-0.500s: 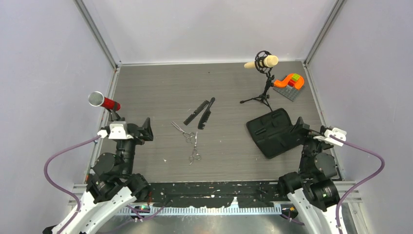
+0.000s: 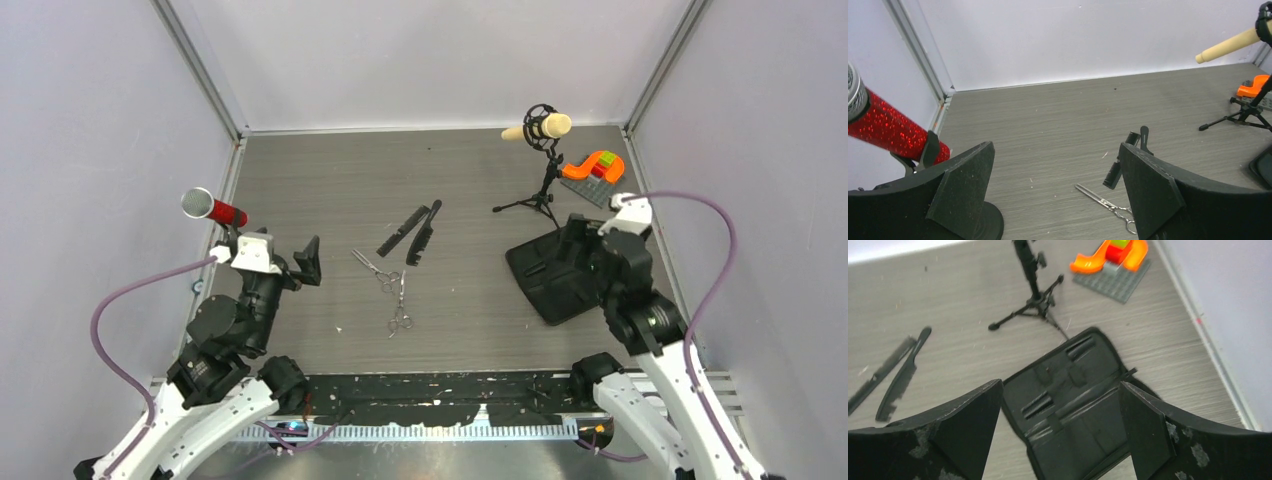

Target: Sort the hair-cutting tools

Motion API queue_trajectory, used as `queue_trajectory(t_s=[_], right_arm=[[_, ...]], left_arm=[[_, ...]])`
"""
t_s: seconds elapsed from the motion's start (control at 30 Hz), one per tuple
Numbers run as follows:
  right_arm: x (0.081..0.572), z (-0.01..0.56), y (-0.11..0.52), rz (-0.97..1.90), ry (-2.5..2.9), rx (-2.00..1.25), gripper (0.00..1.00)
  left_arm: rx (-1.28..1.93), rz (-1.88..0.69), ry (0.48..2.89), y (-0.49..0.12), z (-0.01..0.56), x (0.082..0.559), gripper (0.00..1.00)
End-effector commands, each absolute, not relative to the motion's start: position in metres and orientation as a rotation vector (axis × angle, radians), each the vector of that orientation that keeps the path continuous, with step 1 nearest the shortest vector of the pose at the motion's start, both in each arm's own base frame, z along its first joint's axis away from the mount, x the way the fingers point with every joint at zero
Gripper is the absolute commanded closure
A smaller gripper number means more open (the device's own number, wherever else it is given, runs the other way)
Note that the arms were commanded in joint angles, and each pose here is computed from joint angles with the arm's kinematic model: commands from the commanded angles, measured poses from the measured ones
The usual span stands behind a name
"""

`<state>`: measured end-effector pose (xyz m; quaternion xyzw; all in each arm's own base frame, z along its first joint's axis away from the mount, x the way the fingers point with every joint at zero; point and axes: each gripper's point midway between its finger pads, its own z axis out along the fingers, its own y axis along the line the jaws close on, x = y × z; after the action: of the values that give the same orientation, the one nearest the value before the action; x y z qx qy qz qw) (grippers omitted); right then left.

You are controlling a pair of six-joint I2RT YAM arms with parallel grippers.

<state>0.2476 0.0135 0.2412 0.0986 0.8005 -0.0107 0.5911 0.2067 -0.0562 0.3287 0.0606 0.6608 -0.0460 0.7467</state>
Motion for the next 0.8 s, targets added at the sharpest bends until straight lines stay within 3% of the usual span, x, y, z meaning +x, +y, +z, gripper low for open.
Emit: queue_trajectory(t_s=[0.0, 0.4, 0.77], right_arm=[[0.258, 0.232, 0.044, 0.102, 2.033, 0.233, 0.05], [0.23, 0.091, 0.101, 0.303, 2.607, 0.111, 0.0], [0.21, 0.039, 0.107, 0.236, 2.784, 0.054, 0.15]], left_arm=[[0.234, -0.076, 1.473, -0.067, 0.332, 0.21, 0.0], [0.305, 0.079, 1.584, -0.066, 0.293, 0.225, 0.0], [0.36, 0.099, 1.621, -0.073, 0.28, 0.228, 0.0]])
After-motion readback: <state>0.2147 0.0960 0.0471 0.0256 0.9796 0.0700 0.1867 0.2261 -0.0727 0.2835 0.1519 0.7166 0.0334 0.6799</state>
